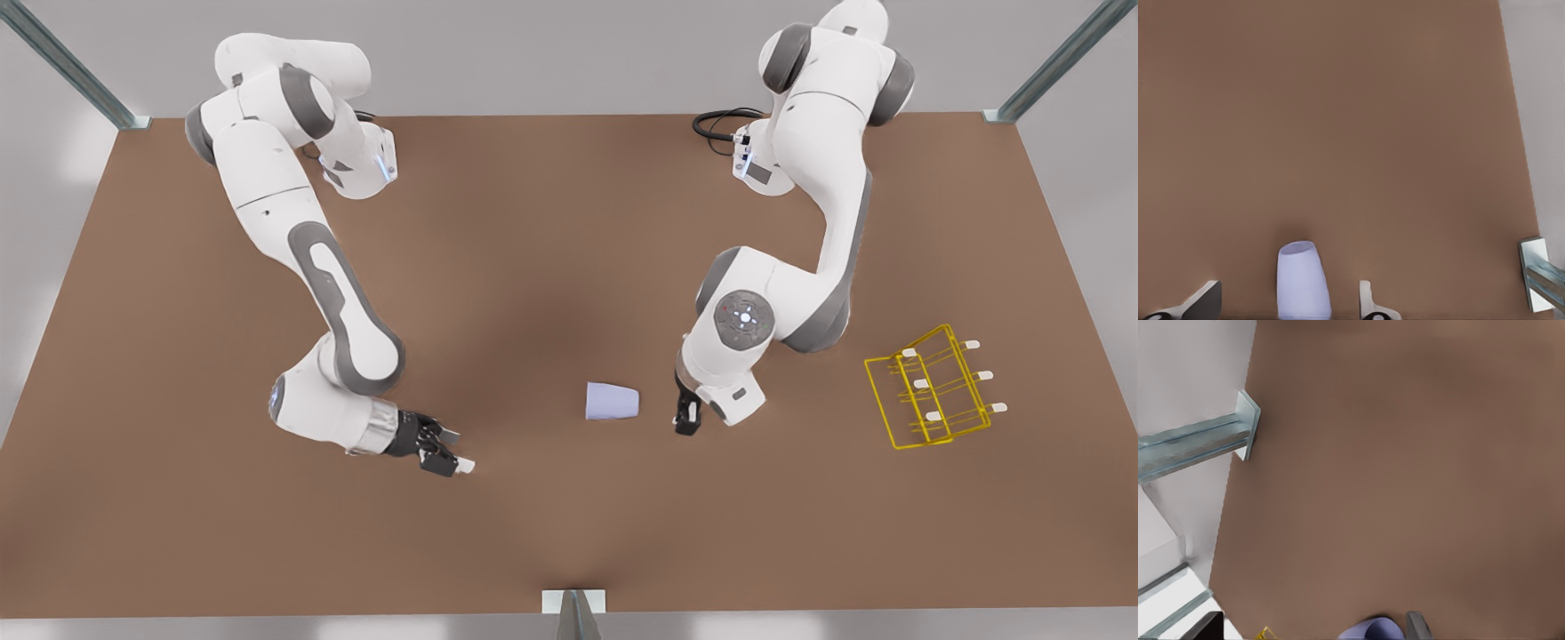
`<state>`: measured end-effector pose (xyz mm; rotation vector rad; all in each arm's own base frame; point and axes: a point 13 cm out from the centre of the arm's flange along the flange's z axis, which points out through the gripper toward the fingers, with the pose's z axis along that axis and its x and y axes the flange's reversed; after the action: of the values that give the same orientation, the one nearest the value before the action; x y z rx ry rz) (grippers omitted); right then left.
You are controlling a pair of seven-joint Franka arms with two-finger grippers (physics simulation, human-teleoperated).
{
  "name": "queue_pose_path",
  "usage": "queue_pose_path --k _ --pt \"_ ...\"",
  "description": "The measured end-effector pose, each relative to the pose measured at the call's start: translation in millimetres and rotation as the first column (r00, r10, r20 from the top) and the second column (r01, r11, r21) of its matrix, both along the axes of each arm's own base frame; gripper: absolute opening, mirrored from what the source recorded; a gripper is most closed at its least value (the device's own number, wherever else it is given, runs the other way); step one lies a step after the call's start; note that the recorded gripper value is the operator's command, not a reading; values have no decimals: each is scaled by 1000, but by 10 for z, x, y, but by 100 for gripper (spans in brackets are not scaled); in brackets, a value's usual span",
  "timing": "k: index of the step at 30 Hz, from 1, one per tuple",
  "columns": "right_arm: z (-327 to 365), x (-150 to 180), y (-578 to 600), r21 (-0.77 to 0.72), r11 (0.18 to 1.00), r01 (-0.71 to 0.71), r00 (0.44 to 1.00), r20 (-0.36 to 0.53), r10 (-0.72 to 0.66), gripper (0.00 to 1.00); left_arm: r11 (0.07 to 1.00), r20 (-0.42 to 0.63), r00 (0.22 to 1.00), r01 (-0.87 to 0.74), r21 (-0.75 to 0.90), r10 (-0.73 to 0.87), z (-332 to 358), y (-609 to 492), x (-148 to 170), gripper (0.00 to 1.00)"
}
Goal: Place the cup on the cup holder
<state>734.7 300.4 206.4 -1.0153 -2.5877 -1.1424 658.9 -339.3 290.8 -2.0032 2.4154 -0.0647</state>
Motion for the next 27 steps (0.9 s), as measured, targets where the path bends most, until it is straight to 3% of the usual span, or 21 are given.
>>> queue_pose_path --k 3,6,9,12,14,18,27 --pt "752 -39 -890 -188 973 -135 986 68 150 100 999 46 998 -48 -6 48 -140 -310 129 100" --pt "2129 -446 -1522 -505 826 -250 922 135 362 100 995 84 991 -100 -24 101 -219 -501 242 100" --pt "2785 -1106 -2101 -673 675 -303 898 35 438 100 991 92 988 -123 -44 127 -257 -779 141 100" --pt "2656 -1665 -2552 -715 587 -379 889 -105 446 100 994 57 992 -112 10 111 -503 -955 -180 100" --pt "2588 -1681 -2750 -724 554 -411 879 -153 452 100 994 38 995 -95 57 93 -739 -1036 -379 100" --pt "2347 -1554 -3014 -727 519 -450 860 -196 471 100 988 28 995 -101 115 98 -1120 -1043 -475 100" --pt "2410 -1302 -2295 -753 411 -515 741 -150 654 100 980 49 989 -142 136 136 -1505 -1010 -418 100"
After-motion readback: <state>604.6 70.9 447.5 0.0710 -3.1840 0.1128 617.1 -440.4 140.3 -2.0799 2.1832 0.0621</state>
